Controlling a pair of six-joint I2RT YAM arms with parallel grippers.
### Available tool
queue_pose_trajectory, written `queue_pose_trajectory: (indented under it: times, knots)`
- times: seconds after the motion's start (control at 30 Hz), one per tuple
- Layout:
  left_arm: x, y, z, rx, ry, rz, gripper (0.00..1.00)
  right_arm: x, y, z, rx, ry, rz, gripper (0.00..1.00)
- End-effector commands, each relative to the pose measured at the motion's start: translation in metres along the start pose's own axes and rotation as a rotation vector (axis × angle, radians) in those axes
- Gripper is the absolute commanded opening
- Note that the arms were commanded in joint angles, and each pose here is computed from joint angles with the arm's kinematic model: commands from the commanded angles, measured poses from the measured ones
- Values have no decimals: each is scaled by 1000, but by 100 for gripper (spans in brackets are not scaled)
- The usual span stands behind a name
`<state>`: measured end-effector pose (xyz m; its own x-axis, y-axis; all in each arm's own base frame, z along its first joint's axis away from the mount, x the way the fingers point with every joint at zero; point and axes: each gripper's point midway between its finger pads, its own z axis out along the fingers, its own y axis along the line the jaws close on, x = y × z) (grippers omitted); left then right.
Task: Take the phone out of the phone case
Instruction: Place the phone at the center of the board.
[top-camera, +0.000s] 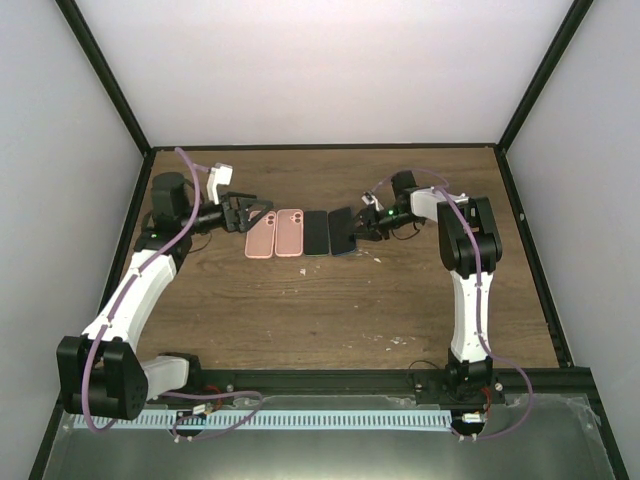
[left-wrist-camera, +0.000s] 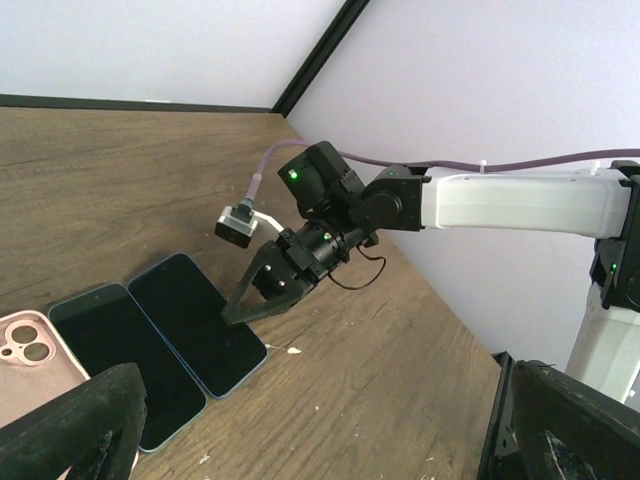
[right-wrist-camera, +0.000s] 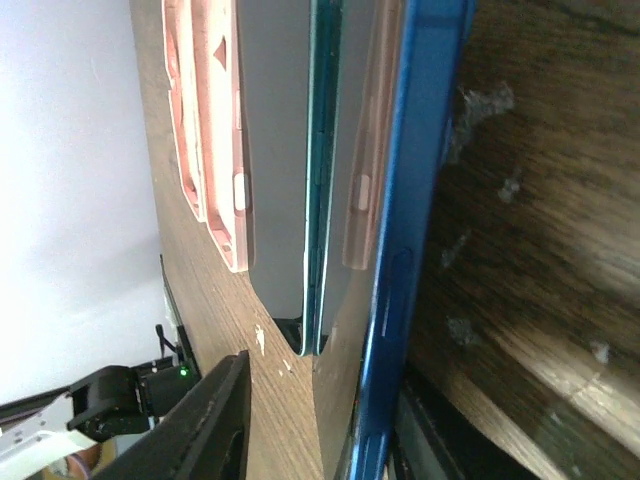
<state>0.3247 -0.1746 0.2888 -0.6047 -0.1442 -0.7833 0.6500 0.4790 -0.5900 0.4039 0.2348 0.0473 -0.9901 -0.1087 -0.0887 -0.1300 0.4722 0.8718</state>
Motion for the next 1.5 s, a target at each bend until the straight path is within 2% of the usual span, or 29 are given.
queue_pose_trajectory:
  times: [0.0,0.27,0.47,0.67,0.93,1.03,1.2,1.27,1.33,1.4,1.43,1.47]
  knots:
    - [-1,-2,-4,0,-14,20,100,-17,27,-7,-43,-46,-58,31]
    - [-2,0,-5,0,-19,14,100,-21,26,-5,-56,-56,-28,22]
    - [-2,0,-5,-1,-19,12,100,-22,25,-5,-60,-60,-21,22]
    - [-2,1,-5,-6,-20,12,100,-17,26,-4,16,-48,-77,38]
    - [-3,2,-6,-11,-24,15,100,-17,26,-3,264,-70,-248,58]
    - [-4,0,-7,-15,-28,19,100,-22,15,-4,416,-75,-243,61]
    - [-5,3,-8,-36,-34,23,100,-13,13,-4,461,-59,-223,64]
    - [-7,7,-9,-66,-37,31,100,-13,14,-8,494,-71,-237,69]
    - [-9,13,-11,-105,-42,39,100,-15,17,-13,521,-90,-253,79]
    - [-12,18,-13,-139,-49,44,100,-16,21,-16,530,-102,-272,81]
    - [-14,22,-15,-158,-56,42,100,-16,23,-18,535,-106,-279,94]
    - [-17,26,-18,-176,-63,38,100,-17,24,-20,541,-111,-288,98]
